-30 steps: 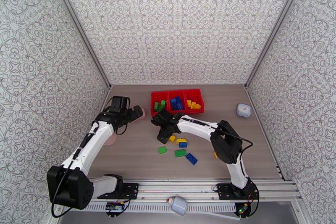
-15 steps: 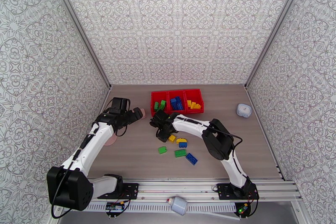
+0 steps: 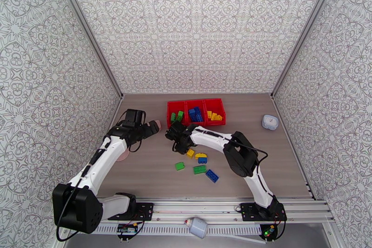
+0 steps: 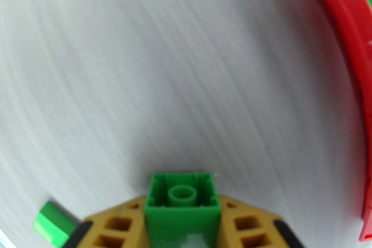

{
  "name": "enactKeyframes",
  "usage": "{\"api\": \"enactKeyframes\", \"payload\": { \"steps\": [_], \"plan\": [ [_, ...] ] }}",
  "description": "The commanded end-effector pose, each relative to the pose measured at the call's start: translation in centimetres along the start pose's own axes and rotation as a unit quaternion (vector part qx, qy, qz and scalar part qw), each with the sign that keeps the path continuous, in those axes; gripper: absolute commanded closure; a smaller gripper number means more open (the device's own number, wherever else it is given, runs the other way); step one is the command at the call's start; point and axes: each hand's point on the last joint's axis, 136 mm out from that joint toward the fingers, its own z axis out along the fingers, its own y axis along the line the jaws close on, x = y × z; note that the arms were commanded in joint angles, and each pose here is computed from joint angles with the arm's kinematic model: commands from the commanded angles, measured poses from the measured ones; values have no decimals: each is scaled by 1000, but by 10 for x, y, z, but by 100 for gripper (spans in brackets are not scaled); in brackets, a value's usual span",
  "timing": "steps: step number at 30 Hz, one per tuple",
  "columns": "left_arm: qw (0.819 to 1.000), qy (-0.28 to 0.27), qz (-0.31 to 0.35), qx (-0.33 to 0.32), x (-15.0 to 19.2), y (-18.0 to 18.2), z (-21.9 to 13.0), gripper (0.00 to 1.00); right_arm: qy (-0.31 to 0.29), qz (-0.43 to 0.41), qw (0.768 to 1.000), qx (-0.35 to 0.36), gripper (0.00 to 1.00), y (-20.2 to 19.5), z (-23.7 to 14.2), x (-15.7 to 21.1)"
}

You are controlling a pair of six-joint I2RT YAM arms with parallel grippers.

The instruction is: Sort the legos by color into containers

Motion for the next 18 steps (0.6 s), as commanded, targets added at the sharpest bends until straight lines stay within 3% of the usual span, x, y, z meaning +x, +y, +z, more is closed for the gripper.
{"api": "enactKeyframes", "payload": {
  "steps": [1,9,18],
  "plan": [
    [999,-26,24,11,-2,-3,-8,1,-72,21,997,8,68,-7,-36,-26],
    [990,-79,42,104,5,-23,-23,0,-215,97,971,37,70,-45,-90,-59],
    [970,-131,97,183,33,-46,-32,0,-297,168,938,65,70,-98,-111,-96]
  ]
}}
